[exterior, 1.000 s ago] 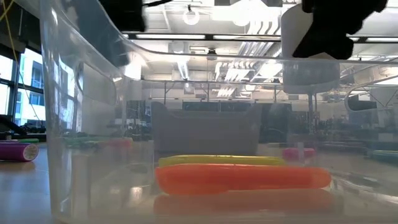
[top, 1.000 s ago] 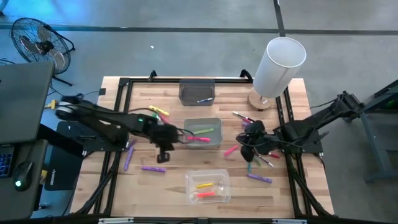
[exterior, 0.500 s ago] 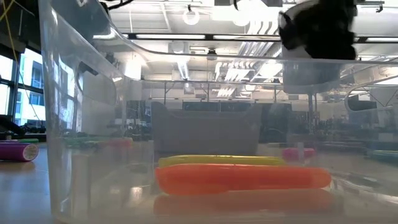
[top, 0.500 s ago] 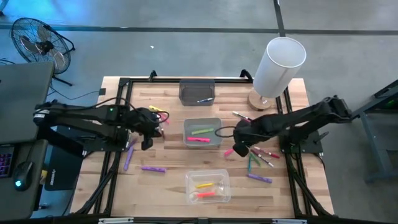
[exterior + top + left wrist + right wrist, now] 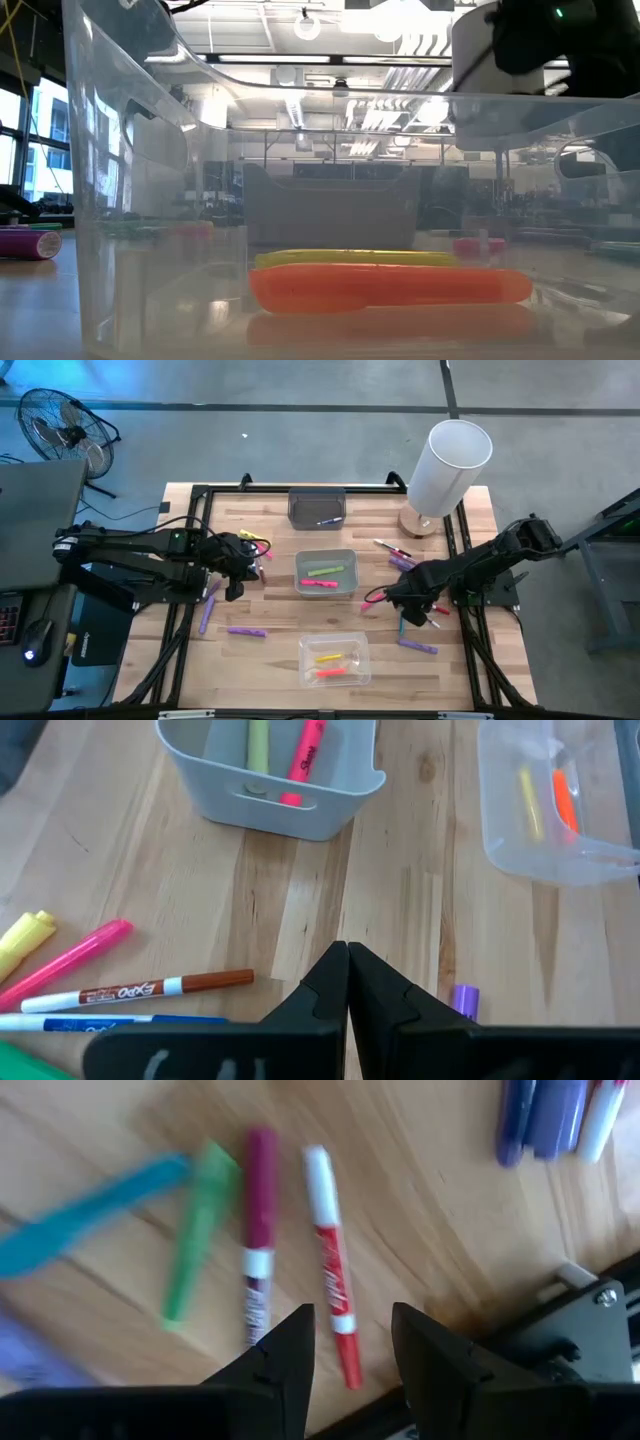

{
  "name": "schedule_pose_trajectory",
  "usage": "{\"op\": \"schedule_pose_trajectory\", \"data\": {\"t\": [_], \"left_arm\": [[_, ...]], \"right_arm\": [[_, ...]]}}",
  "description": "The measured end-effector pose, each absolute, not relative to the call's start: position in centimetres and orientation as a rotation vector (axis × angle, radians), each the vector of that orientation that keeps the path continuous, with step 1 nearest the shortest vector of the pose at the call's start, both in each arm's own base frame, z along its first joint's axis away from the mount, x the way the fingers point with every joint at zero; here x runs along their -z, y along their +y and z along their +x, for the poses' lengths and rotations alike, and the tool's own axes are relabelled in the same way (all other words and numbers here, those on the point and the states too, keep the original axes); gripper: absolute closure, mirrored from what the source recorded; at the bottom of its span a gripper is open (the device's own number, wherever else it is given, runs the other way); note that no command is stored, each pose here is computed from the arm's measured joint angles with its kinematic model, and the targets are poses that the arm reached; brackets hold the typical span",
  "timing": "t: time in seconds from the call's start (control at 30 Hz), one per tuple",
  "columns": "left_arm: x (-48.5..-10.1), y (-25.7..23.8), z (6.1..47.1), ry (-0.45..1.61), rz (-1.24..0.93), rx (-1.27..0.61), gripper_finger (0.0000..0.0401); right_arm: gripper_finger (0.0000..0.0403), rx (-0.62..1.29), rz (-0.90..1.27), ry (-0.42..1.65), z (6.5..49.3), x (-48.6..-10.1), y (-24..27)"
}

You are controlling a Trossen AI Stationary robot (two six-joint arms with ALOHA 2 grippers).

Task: Pick & Place Markers
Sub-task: Put the red marker pen into the black bin

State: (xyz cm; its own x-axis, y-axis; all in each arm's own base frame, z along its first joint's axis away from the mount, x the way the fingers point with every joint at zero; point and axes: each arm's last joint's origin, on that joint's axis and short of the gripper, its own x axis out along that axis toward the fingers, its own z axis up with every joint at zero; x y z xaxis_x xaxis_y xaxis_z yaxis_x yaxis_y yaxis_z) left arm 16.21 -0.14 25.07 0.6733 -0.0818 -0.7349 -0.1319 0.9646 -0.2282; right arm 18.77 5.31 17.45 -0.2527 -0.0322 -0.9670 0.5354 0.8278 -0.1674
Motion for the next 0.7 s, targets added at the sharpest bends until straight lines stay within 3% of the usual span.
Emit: {"op": "schedule_pose_trajectory", "data": {"t": [0.27,0.7], "left_arm": [[-25.4,-0.2,16.5,0.791,-0.323,-0.039,0.04],[-25.4,-0.1,16.6,0.78,-0.47,-0.103,0.04]], "right_arm": [[0.0293,0.482,0.316,1.876,16.8,-15.3,5.0],[0.0322,0.411,0.29,1.843,16.1,-13.4,4.8]]}}
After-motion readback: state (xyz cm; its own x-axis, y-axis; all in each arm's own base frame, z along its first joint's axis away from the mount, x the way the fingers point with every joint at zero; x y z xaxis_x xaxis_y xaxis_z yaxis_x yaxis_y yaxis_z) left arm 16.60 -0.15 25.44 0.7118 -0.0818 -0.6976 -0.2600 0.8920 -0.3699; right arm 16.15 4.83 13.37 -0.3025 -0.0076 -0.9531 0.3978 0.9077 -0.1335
